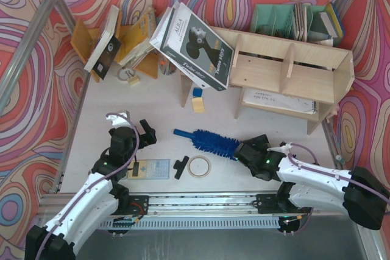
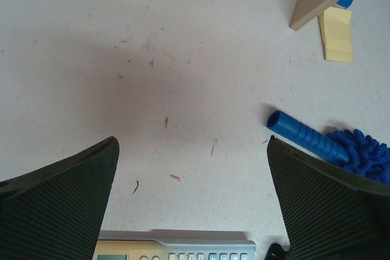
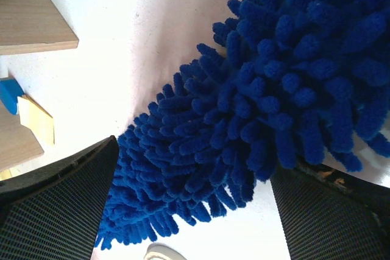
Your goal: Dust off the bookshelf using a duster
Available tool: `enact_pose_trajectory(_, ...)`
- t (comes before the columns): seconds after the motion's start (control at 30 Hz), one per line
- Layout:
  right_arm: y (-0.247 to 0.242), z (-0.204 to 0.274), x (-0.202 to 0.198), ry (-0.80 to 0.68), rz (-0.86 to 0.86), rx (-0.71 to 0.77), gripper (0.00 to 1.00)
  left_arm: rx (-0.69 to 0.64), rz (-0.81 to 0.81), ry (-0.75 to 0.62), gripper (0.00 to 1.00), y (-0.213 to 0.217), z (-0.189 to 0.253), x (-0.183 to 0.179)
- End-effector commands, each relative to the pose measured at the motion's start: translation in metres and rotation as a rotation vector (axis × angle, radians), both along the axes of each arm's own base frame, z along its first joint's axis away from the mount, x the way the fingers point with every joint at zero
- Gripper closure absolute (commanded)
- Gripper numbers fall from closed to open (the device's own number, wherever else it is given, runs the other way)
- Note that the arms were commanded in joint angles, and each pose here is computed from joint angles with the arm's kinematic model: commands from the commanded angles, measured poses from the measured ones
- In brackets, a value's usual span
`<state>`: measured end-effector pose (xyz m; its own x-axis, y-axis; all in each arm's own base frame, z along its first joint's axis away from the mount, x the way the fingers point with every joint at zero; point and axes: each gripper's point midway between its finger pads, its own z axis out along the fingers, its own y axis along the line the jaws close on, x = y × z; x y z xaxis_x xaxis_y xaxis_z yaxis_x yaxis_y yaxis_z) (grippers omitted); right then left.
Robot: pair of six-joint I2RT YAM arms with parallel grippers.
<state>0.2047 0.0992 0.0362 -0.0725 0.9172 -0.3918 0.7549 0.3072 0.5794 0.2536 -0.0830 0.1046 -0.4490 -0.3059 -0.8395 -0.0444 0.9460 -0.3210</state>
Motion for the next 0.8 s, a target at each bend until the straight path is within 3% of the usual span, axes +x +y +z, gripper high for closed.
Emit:
enact_pose_trajectory(0.0,-0.002,-0.004,0.007,-0.036,-0.199,0.157,0.08,0.002,-0.018,-0.019,0.02,-0.003,0.003,0.003)
enact_pose_trajectory(0.27,-0.005,-0.016,0.005,-0.008,-0.22,0.168,0.17,0.002,-0.017,-0.016,0.02,-0.003,0.002,0.002)
enact_pose_trajectory(0.77,-0.01,-0.011,0.004,-0.022,-0.238,0.174,0.69,0.002,-0.025,-0.009,0.02,-0.005,0.001,0.003)
